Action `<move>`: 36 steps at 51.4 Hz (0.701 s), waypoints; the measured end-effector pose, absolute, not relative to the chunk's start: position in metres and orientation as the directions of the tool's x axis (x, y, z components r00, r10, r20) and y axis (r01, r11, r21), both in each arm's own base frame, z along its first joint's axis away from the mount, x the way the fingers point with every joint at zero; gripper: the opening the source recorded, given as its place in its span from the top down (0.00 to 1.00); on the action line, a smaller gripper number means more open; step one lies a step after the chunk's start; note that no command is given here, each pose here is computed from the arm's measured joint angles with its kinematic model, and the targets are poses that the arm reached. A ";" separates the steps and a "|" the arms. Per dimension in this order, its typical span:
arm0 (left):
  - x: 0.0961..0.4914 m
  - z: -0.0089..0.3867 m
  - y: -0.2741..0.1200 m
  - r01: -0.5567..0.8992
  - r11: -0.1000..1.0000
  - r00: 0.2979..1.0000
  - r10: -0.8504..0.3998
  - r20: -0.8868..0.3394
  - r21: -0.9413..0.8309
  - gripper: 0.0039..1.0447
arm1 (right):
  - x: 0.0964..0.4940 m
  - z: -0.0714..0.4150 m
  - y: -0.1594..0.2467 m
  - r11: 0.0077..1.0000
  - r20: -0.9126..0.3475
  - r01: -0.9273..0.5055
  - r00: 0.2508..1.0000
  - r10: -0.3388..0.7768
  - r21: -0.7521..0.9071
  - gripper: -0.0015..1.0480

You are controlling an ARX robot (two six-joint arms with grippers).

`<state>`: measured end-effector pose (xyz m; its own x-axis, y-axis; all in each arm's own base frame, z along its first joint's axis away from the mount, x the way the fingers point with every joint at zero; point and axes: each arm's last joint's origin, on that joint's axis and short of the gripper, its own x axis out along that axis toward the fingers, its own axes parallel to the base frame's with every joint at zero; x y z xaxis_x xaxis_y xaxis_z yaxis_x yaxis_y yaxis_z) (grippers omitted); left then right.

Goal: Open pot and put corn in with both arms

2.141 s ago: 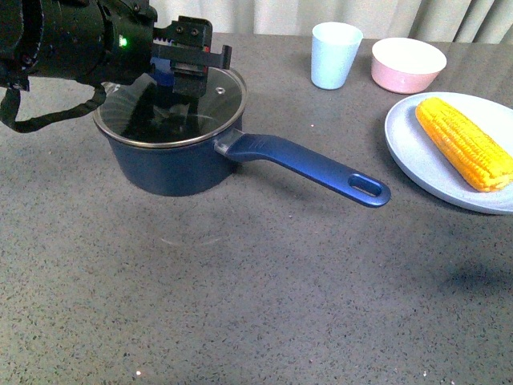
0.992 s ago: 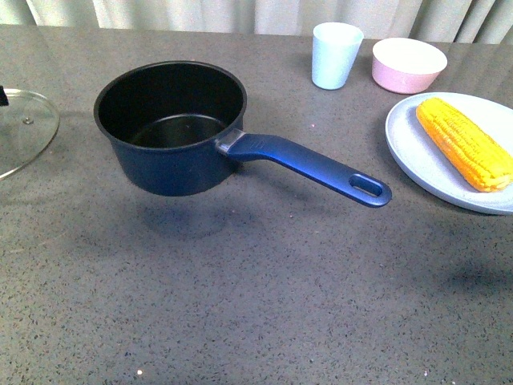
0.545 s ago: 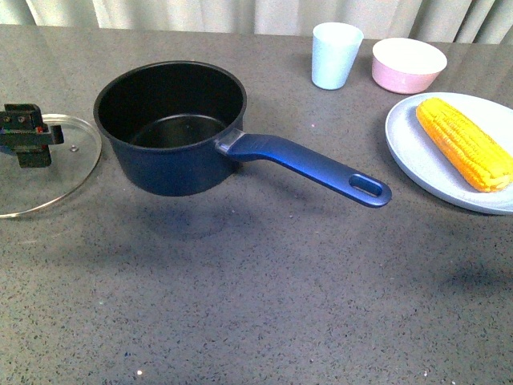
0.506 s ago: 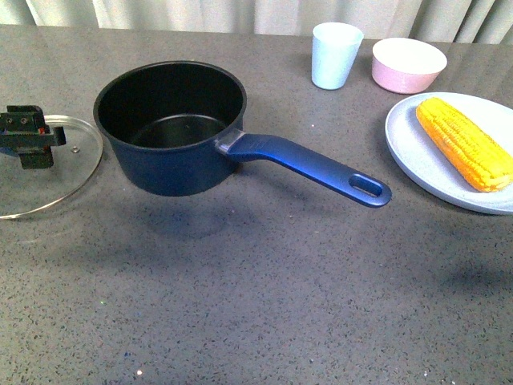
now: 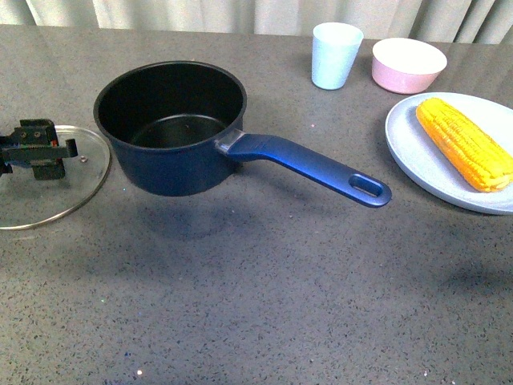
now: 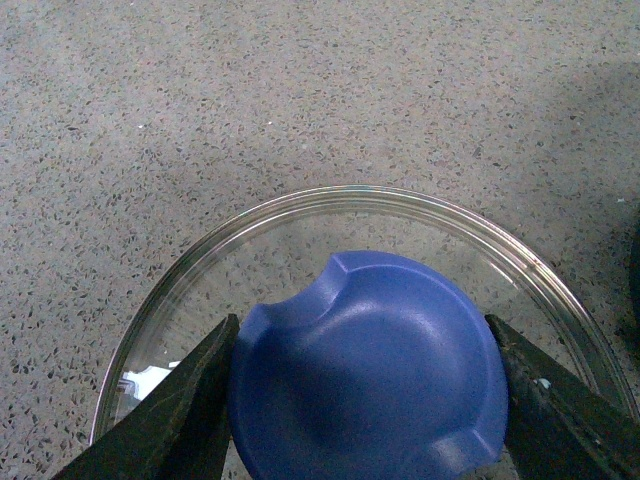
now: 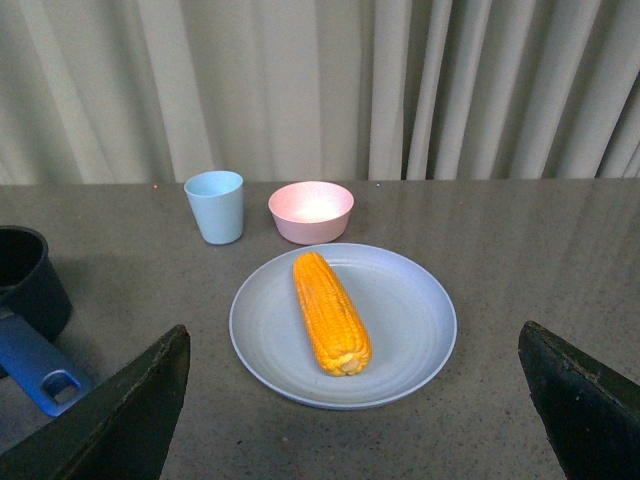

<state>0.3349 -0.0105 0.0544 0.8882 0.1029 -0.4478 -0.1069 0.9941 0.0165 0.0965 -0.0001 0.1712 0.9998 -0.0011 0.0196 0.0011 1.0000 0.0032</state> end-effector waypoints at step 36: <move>0.269 0.119 -0.007 -0.028 0.992 0.920 -0.023 -0.391 -0.124 0.08 | 0.097 0.171 0.000 1.000 0.020 0.001 1.000 -0.001 0.003 0.09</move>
<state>0.2686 -0.0074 0.1186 0.9202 -0.0230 -0.3908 -0.0278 0.9919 -0.1238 0.0965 -0.0001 0.1712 0.9998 -0.0011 0.0196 0.0011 1.0000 0.0032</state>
